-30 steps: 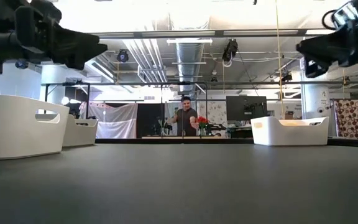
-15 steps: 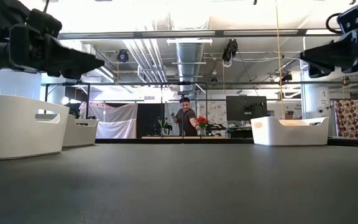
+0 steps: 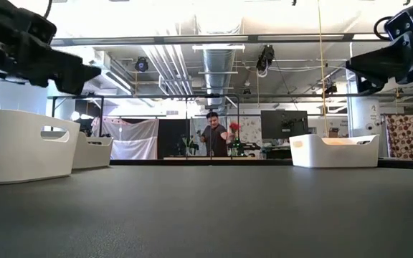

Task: Sort produce into baskets
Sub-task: Return to Home Position

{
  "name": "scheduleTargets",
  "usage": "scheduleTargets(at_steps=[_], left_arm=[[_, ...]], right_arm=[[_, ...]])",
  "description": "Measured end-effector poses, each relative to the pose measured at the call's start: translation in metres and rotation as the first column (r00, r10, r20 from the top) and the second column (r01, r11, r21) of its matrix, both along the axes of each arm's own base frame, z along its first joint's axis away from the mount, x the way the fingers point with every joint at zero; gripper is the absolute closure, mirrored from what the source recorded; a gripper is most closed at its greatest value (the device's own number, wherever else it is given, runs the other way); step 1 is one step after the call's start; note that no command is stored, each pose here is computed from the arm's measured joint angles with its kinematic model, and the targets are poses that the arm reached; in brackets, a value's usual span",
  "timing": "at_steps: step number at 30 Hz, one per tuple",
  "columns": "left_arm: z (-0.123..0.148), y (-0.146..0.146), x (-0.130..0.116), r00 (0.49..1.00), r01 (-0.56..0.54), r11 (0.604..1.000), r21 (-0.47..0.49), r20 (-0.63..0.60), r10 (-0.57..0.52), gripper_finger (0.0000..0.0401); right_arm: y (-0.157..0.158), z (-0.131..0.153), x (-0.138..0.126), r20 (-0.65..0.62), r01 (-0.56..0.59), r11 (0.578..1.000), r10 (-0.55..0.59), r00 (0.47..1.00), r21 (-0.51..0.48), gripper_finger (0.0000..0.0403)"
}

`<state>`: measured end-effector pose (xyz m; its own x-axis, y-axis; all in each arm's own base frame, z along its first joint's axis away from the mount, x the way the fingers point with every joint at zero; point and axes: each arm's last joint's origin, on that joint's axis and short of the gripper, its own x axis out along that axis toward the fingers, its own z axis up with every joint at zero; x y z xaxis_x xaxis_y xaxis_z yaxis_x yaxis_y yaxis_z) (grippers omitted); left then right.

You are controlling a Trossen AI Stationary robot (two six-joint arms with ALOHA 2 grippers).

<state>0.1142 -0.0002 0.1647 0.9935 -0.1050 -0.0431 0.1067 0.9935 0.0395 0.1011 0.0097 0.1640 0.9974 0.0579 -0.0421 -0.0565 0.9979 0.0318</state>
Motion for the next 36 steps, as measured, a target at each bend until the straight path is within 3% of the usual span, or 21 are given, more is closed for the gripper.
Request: scheduleTargets(at_steps=[10, 36], left_arm=[[-0.0029, 0.0078, -0.0107, 0.960, -0.280, 0.959, -0.040, -0.021, 0.279, 0.0193], [-0.0043, 0.0081, -0.0074, 0.955, -0.288, 0.957, -0.024, -0.075, 0.285, 0.0193]], right_arm=[[0.0000, -0.0001, 0.0000, -0.002, 0.001, 1.000, -0.001, 1.000, 0.022, 0.0360], [0.0000, -0.0003, 0.0000, -0.002, 0.001, 1.000, -0.001, 1.000, 0.018, 0.0360]])
